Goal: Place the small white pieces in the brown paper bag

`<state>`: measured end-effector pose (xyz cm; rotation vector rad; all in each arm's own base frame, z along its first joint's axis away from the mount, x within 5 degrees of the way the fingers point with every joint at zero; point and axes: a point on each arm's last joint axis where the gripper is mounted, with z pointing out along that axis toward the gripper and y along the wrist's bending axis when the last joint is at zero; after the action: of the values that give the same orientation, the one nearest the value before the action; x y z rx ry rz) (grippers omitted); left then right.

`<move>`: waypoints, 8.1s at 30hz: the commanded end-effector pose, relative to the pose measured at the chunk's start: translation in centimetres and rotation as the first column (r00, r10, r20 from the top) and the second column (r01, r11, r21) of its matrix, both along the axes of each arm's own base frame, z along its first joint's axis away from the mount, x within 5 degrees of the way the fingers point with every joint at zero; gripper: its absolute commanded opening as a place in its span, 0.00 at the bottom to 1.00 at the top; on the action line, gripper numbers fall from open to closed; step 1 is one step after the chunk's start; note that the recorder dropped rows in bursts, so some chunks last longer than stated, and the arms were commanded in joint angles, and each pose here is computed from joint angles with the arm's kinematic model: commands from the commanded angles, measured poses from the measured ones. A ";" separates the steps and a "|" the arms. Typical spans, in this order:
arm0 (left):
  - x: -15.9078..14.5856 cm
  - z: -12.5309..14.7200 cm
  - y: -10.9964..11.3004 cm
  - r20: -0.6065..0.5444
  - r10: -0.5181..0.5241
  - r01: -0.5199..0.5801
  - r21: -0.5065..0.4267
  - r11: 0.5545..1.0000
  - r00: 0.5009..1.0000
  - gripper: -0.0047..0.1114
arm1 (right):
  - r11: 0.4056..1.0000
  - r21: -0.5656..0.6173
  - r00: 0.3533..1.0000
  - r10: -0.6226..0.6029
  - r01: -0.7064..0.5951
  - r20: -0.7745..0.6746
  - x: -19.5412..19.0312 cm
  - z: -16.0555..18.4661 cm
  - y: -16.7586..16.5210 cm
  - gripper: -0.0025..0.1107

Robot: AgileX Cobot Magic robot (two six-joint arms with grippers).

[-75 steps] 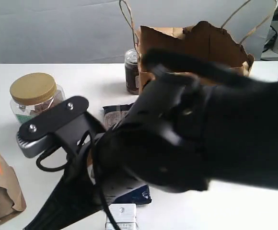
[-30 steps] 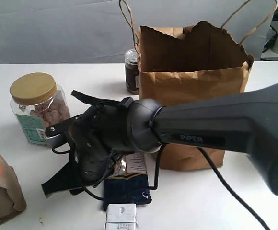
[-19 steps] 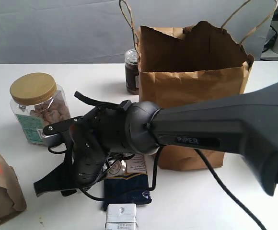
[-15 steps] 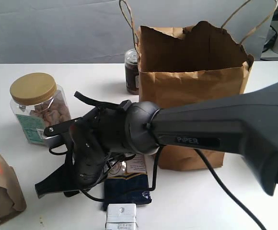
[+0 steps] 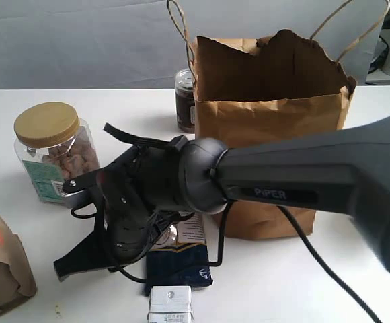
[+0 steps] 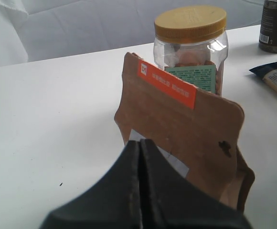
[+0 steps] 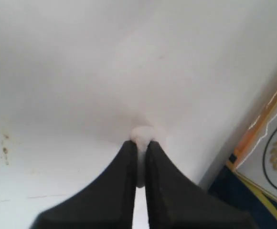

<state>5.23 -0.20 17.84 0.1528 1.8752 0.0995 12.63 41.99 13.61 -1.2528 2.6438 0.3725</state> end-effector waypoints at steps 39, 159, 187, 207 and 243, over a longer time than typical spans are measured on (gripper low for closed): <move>0.0 0.0 -0.1 0.007 -0.007 0.007 -0.011 1.000 1.000 0.04 | 0.808 0.588 0.736 -0.426 0.047 0.526 -5.3 22.3 -24.1 0.02; 0.0 0.0 -0.1 0.007 -0.007 0.007 -0.011 1.000 1.000 0.04 | 0.655 0.750 0.433 -0.705 0.094 0.562 -7.5 6.3 -39.6 0.02; 0.0 0.0 -0.1 0.007 -0.007 0.007 -0.011 1.000 1.000 0.04 | 0.667 0.740 0.428 -0.696 0.087 0.577 -7.5 6.3 -39.6 0.02; 0.0 0.0 -0.1 0.007 -0.007 0.007 -0.011 1.000 1.000 0.04 | 0.669 0.739 0.428 -0.695 0.087 0.578 -7.5 6.3 -39.6 0.02; 0.0 0.0 -0.1 0.007 -0.007 0.007 -0.011 1.000 1.000 0.04 | 0.659 0.740 0.377 -0.725 0.135 0.577 -7.4 6.3 -40.0 0.02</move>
<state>5.23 -0.20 17.84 0.1528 1.8752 0.0995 5.33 1.89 19.94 -0.2280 1.6383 0.3003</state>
